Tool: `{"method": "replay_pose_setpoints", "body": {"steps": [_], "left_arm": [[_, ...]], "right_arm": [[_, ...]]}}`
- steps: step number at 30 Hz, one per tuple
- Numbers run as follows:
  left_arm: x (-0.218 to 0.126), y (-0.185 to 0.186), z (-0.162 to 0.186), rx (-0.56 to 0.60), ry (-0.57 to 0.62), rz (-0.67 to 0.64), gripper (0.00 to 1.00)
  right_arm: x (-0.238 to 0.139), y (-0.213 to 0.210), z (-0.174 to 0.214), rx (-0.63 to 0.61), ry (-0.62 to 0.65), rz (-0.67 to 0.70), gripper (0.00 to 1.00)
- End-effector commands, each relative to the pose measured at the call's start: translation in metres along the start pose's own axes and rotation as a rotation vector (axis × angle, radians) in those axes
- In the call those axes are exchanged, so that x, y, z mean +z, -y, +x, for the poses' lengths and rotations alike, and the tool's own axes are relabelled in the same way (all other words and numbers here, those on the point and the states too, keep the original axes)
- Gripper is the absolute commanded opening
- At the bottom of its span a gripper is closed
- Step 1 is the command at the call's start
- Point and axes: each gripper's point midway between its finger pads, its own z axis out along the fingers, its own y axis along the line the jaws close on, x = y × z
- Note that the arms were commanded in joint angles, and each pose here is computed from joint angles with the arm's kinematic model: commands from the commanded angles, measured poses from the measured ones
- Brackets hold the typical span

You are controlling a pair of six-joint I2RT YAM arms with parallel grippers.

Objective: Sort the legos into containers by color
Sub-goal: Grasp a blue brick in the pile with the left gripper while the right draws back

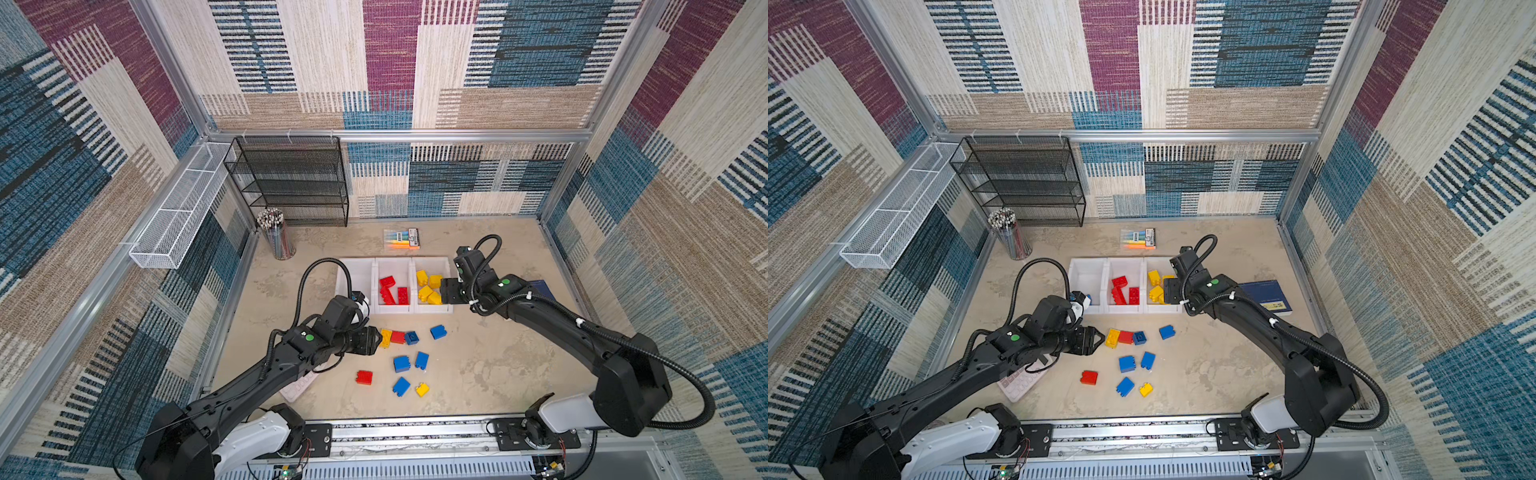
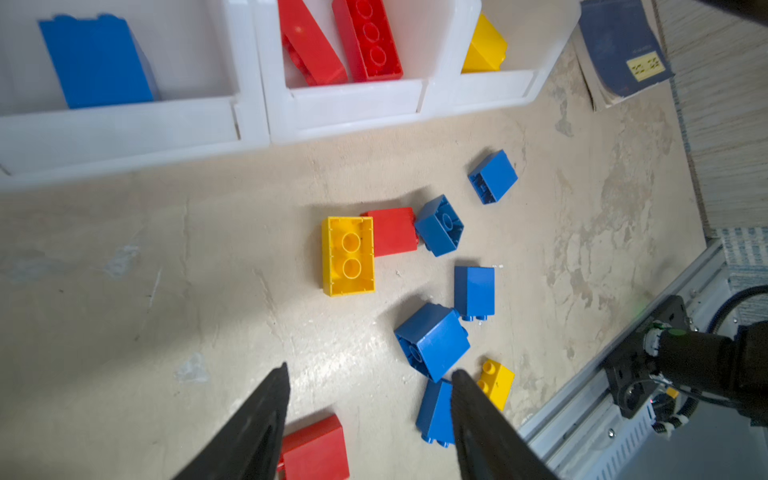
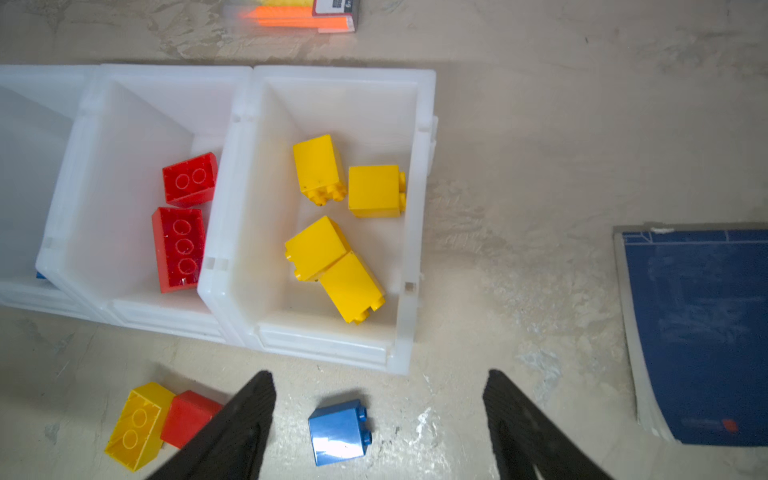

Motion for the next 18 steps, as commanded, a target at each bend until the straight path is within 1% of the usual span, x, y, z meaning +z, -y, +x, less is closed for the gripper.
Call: {"method": "replay_pose_setpoints", "body": {"steps": [1,6,9,16,18], "left_arm": [[0.011,0.007,0.015,-0.030,-0.053,0.012,0.65],[0.030,0.025,0.030,-0.032,-0.124,0.059,0.66],[0.042,0.033,0.034,-0.018,-0.170,0.069,0.66],[0.071,0.051,0.048,0.032,-0.290,0.065,0.67],[0.076,0.056,0.049,0.050,-0.309,0.060,0.67]], "right_arm": [[-0.009,0.009,0.013,0.087,0.005,0.002,0.82],[-0.018,0.021,0.034,0.150,0.007,0.000,0.83],[-0.019,0.025,0.041,0.151,-0.006,0.011,0.84],[-0.021,0.027,0.043,0.155,-0.007,0.015,0.85],[-0.021,0.028,0.045,0.154,-0.010,0.016,0.85]]}}
